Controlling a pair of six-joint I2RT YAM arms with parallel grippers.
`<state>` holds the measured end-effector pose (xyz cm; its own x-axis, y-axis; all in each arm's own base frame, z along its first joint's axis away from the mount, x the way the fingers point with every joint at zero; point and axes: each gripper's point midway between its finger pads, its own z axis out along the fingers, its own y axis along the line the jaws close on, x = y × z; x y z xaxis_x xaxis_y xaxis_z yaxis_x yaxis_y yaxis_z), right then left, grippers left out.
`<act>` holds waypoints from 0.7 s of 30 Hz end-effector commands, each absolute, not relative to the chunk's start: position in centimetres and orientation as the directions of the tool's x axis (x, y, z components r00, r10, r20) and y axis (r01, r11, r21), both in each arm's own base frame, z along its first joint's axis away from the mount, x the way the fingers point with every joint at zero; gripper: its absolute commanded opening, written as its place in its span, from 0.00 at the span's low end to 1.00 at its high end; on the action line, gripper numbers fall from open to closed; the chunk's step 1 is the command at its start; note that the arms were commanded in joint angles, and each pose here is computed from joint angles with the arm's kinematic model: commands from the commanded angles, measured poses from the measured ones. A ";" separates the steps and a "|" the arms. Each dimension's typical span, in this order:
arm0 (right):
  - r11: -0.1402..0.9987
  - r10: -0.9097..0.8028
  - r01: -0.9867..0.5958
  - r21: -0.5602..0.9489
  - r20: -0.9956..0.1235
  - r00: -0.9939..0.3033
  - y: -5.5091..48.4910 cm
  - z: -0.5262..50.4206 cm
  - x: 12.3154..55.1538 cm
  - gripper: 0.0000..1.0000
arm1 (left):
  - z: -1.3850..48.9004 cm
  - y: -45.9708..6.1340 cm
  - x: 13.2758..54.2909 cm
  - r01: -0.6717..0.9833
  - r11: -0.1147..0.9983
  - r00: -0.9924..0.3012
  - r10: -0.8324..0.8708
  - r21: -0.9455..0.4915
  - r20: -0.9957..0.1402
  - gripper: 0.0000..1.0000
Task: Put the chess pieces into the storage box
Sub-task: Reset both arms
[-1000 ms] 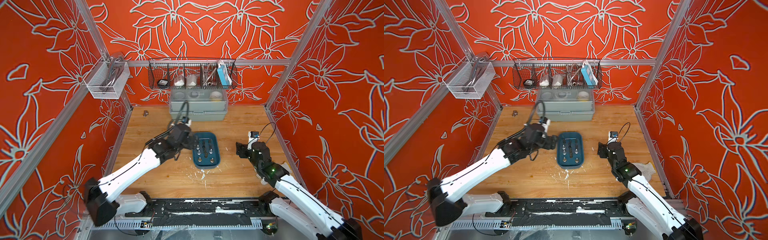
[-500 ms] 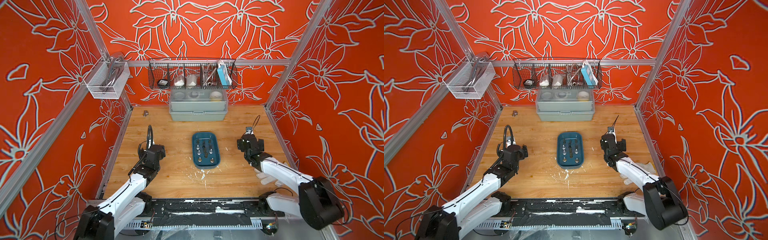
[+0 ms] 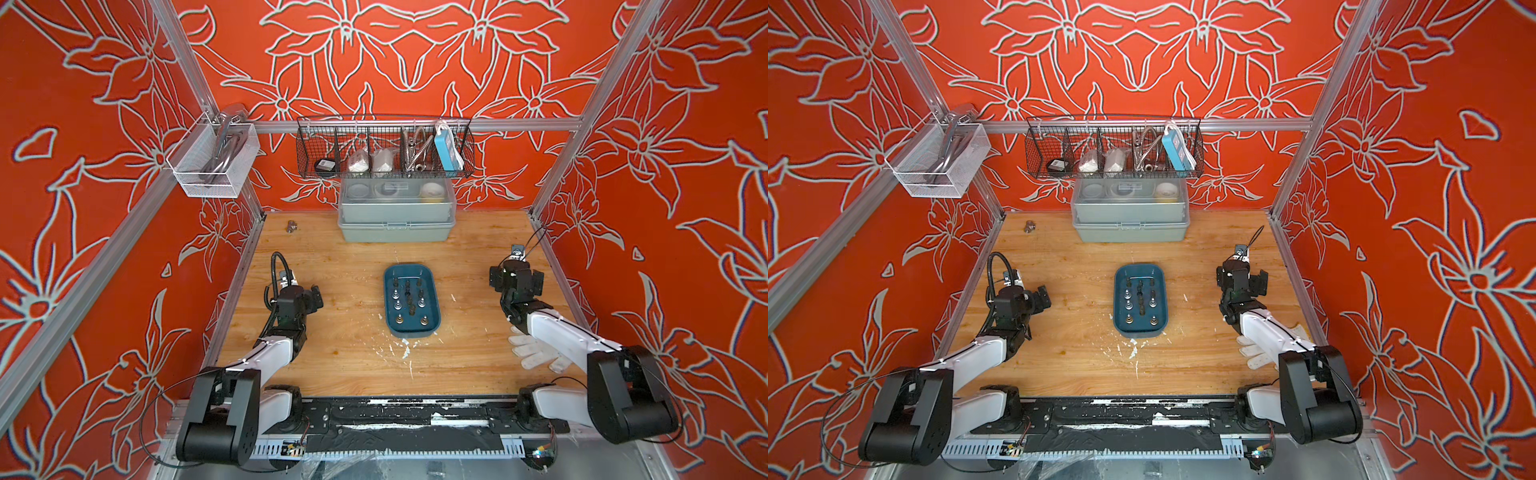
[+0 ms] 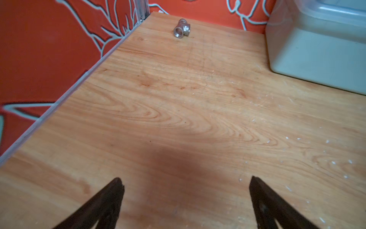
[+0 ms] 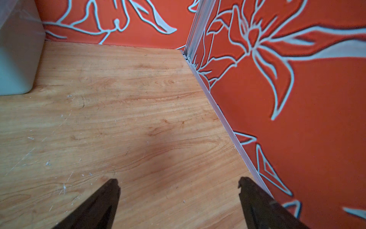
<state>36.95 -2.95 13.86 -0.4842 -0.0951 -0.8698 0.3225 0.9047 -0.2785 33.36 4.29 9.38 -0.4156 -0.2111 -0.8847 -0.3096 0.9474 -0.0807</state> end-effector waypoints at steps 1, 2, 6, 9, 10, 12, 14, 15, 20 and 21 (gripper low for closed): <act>0.910 -0.132 0.285 -0.301 -0.862 -0.489 -2.9 12.1 36.9 0.97 | 11.0 2.1 33.9 -0.191 0.968 -0.370 -0.226 -0.164 -0.901 0.98; 0.910 -0.142 0.282 -0.303 -0.868 -0.475 -2.8 11.9 36.9 0.97 | 11.2 1.4 33.6 -0.148 0.976 -0.362 -0.203 -0.159 -0.910 0.98; 0.919 -0.148 0.294 -0.261 -0.923 -0.356 -2.7 11.5 36.0 0.96 | 11.5 1.3 33.2 -0.134 0.980 -0.339 -0.188 -0.150 -0.922 0.98; 0.937 -0.159 0.247 -0.245 -0.933 -0.322 -2.0 11.5 35.2 1.00 | 11.4 0.7 33.6 -0.091 0.988 -0.357 -0.152 -0.128 -0.922 0.94; 0.939 -0.164 0.242 -0.243 -0.938 -0.305 -1.9 11.5 35.2 1.00 | 11.5 0.9 33.6 -0.091 0.990 -0.347 -0.133 -0.108 -0.928 0.92; 0.947 -0.160 0.213 -0.241 -0.927 -0.338 -1.6 11.2 35.9 1.00 | 12.2 1.6 33.3 -0.111 0.991 -0.282 -0.102 -0.073 -0.954 0.93; 0.961 -0.141 0.170 -0.220 -0.912 -0.384 -1.6 10.6 37.0 1.00 | 12.0 2.0 33.2 -0.122 0.991 -0.231 -0.082 -0.055 -0.970 0.97; 0.968 -0.124 0.149 -0.201 -0.903 -0.410 -1.7 10.2 37.3 1.00 | 11.4 2.0 33.6 -0.106 0.992 -0.246 -0.095 -0.070 -0.965 0.97; 0.971 -0.104 0.161 -0.177 -0.918 -0.383 -2.2 9.6 37.0 1.00 | 8.8 0.7 35.6 -0.022 0.997 -0.336 -0.072 -0.069 -0.939 0.98; 0.971 -0.102 0.164 -0.174 -0.921 -0.377 -2.2 9.7 37.1 1.00 | 8.8 0.6 36.1 -0.014 0.997 -0.343 -0.071 -0.071 -0.937 0.98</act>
<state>37.28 -2.79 10.75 -0.3754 -0.1172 -0.9194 0.1958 0.9596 -0.2023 33.94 1.31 6.19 -0.4317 -0.1097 -0.8953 -0.0847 0.9931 -0.0808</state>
